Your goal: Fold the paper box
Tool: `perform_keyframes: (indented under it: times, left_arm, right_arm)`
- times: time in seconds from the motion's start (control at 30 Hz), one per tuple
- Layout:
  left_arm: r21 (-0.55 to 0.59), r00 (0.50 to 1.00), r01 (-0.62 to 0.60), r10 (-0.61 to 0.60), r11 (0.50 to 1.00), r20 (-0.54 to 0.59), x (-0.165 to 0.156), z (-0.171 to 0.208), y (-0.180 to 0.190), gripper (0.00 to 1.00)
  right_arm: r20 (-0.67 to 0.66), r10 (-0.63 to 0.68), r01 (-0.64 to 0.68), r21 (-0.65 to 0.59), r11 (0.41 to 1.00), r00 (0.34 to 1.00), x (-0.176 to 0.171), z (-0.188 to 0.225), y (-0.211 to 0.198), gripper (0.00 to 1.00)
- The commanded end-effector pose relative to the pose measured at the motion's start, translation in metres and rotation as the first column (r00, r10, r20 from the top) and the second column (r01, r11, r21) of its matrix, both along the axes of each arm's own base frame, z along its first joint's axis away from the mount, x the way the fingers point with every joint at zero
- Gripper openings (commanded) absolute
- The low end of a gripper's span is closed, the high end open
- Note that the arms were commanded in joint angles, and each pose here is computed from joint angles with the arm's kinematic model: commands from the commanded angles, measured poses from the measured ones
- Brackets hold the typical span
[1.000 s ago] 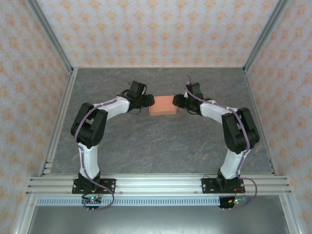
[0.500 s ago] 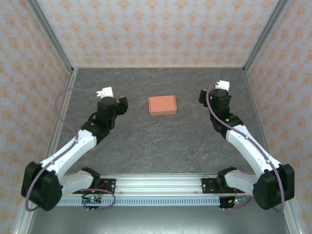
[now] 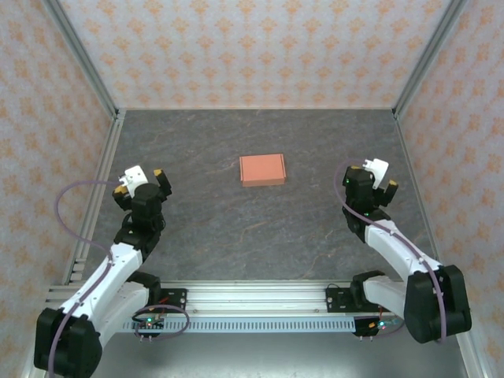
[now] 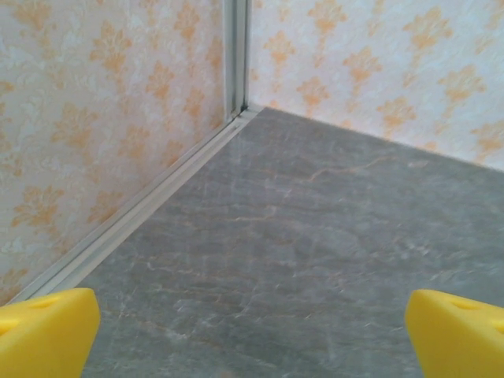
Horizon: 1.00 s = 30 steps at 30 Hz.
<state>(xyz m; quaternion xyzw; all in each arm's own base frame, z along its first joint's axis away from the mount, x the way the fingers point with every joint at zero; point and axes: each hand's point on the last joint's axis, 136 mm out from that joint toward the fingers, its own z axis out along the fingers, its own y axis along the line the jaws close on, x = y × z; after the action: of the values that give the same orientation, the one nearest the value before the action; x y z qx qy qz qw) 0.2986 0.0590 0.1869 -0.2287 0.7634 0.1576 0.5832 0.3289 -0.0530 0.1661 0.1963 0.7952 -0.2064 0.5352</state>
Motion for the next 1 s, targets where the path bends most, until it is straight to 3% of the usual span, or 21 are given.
perform_keyframes:
  times: [0.0,0.23,0.4,0.5,0.6,0.77,0.97]
  left_arm:
    - [0.029,0.999,0.036,-0.037,0.999,0.013,0.013,-0.010,0.001,1.00]
    - [0.009,0.987,0.145,-0.144,0.989,-0.066,0.050,-0.051,-0.011,1.00]
    - [0.001,0.967,0.198,-0.195,0.980,-0.164,0.074,-0.068,-0.020,1.00]
    - [0.047,0.975,0.195,-0.189,0.980,-0.118,0.079,-0.064,-0.015,1.00]
    - [0.034,0.967,0.227,-0.221,0.973,-0.128,0.090,-0.085,-0.018,1.00]
    - [0.028,0.958,0.259,-0.253,0.966,-0.136,0.088,-0.090,-0.023,1.00]
    - [0.025,0.958,0.259,-0.254,0.965,-0.137,0.089,-0.090,-0.023,1.00]
  right_arm:
    - [0.040,-0.001,0.001,0.005,1.000,0.999,0.008,-0.005,-0.001,0.99]
    - [-0.045,0.122,-0.121,0.026,0.992,0.992,0.035,-0.048,0.020,0.99]
    - [0.004,0.226,-0.226,0.046,0.973,0.974,0.052,-0.048,0.034,0.99]
    - [0.006,0.268,-0.268,0.038,0.963,0.963,0.059,-0.057,0.039,0.99]
    - [0.004,0.277,-0.277,0.066,0.959,0.961,0.061,-0.060,0.037,0.99]
    - [0.091,0.306,-0.316,0.120,0.941,0.948,0.061,-0.073,0.032,0.99]
    - [0.054,0.293,-0.298,0.162,0.941,0.955,0.064,-0.076,0.026,0.99]
